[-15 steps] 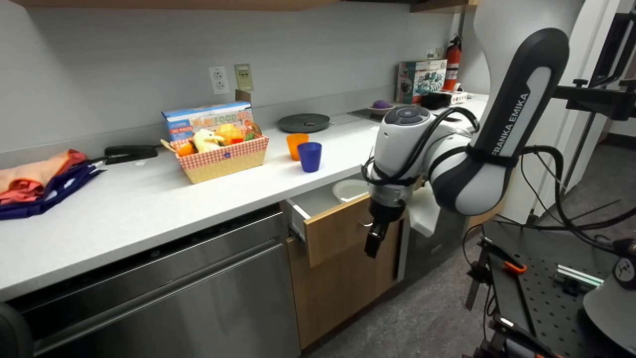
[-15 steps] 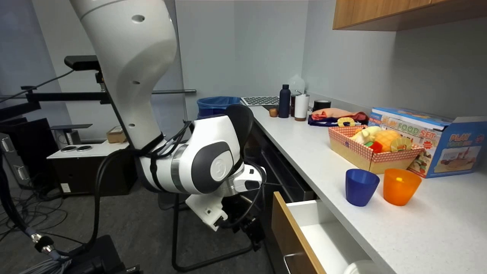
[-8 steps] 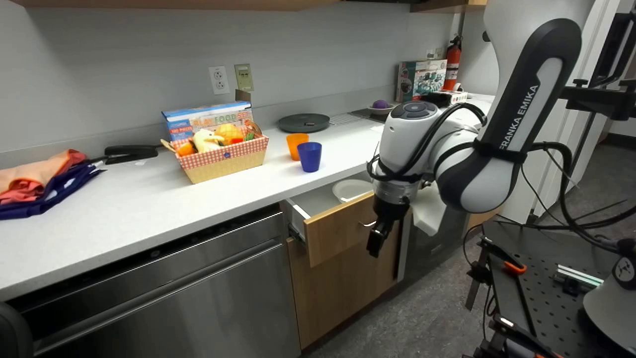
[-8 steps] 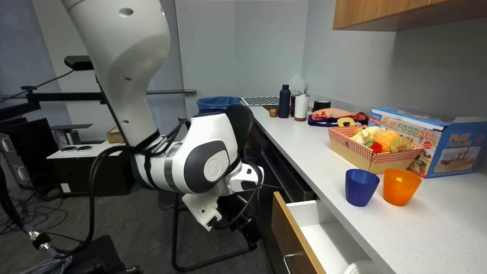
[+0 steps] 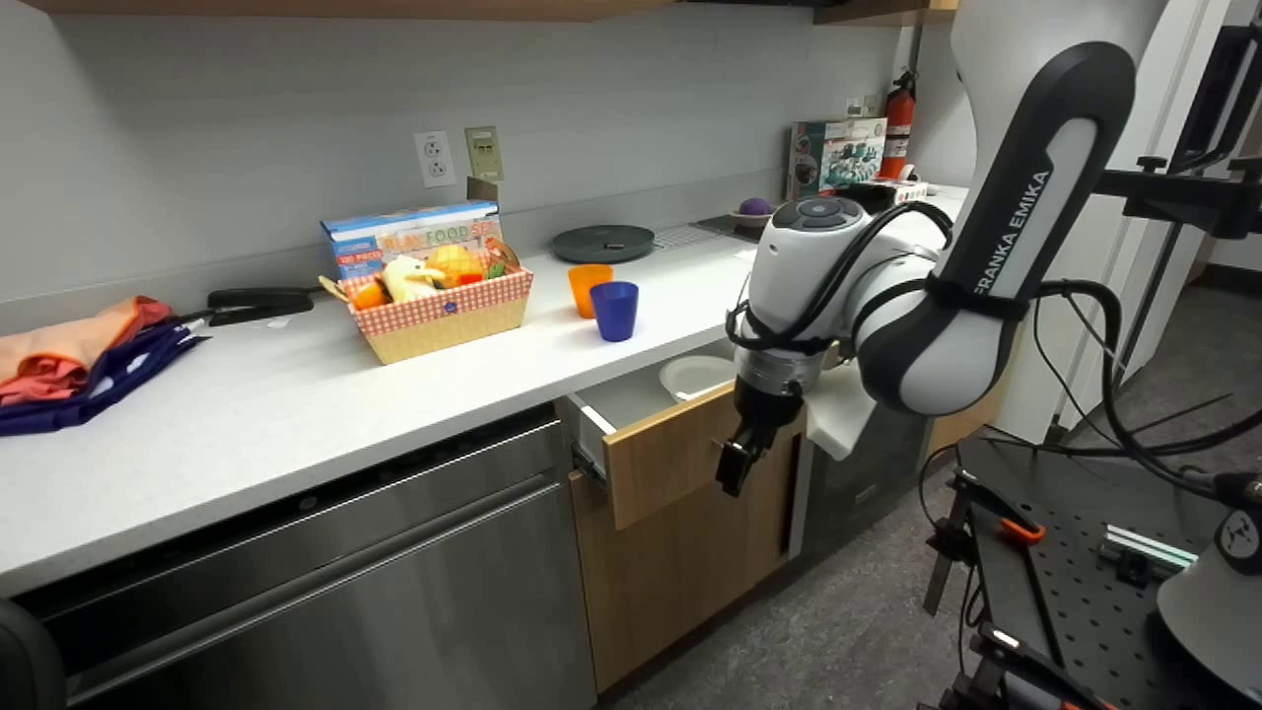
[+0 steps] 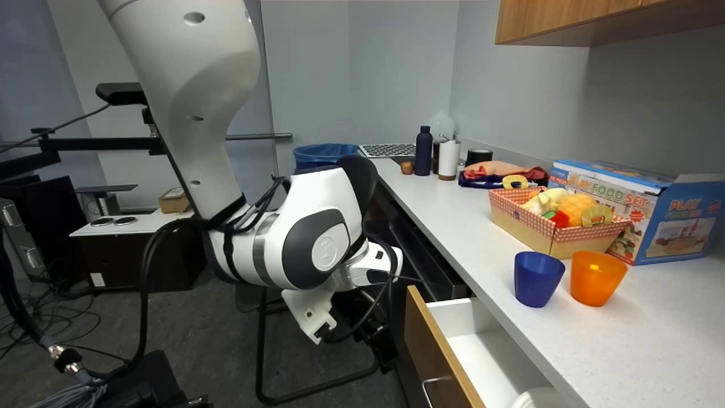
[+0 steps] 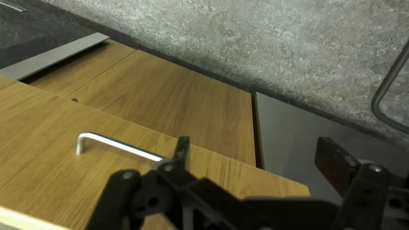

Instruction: Close the open drawer

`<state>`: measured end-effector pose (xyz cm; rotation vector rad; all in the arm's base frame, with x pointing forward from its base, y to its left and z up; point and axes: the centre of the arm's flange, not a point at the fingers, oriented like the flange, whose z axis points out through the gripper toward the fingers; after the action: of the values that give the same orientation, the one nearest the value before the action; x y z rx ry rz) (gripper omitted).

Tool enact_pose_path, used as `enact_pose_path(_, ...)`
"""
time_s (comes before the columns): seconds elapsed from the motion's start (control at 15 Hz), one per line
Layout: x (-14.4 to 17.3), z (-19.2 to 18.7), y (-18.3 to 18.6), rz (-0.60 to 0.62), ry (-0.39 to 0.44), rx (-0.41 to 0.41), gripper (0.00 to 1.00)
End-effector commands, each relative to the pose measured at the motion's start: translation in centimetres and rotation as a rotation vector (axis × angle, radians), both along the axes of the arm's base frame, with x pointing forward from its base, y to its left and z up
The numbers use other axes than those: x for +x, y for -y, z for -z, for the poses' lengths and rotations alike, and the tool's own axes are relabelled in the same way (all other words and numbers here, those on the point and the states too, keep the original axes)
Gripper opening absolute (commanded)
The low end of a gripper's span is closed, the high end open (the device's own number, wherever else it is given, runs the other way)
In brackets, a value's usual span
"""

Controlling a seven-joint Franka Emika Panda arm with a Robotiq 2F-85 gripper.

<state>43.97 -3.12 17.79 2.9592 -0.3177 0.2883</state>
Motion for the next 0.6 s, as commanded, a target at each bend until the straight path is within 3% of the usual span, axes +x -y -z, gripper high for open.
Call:
enact_pose_path(0.0,2.4,0.2,1.3,0.111,0.101,0.012,1.00)
enact_pose_path(0.53,7.6,2.2,3.0,0.306,0.213,0.005,1.00)
